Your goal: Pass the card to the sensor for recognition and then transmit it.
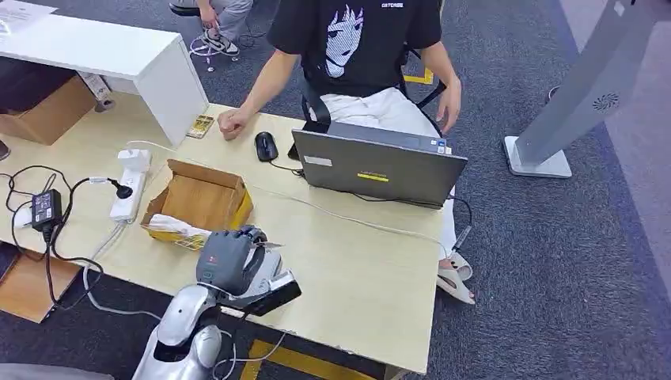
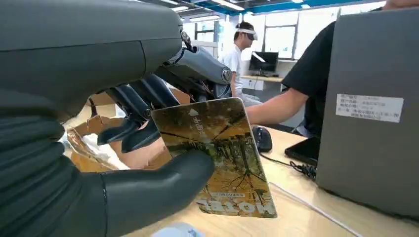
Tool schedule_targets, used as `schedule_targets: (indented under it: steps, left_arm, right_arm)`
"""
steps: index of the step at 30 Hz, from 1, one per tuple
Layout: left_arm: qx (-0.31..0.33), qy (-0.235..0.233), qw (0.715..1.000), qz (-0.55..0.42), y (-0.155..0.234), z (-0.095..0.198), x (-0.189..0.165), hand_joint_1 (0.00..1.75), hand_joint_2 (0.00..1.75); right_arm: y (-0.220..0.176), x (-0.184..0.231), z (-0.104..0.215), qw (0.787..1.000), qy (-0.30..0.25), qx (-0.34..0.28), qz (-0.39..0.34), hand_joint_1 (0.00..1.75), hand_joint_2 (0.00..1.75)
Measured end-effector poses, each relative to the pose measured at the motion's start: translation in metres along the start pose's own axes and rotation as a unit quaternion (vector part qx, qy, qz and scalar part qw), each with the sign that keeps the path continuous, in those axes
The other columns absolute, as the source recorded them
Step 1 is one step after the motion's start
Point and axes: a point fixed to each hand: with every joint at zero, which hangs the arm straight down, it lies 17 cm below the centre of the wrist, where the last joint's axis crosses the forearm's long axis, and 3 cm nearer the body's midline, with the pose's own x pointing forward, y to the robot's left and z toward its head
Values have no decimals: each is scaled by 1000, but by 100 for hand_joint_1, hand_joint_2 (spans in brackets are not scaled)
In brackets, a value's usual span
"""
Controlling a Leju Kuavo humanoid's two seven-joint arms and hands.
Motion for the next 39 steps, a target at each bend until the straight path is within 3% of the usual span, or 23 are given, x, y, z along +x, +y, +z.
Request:
schedule_targets:
  steps: [10,25,39]
  left_arm:
    - [-11,-6,1000,-2,-10,6,2,175,175]
    - [-42,39,998,-11,-35,52,-19,175,175]
    - [-52,65,996,-24,-39,63,-39,175,175]
  right_arm:
    - [3,1,2,1000,-1,-1,-1,0,175]
    - [1,5,3,999,2,-13,-48,0,175]
    - [9,2,-2,999,11,-8,-38,0,175]
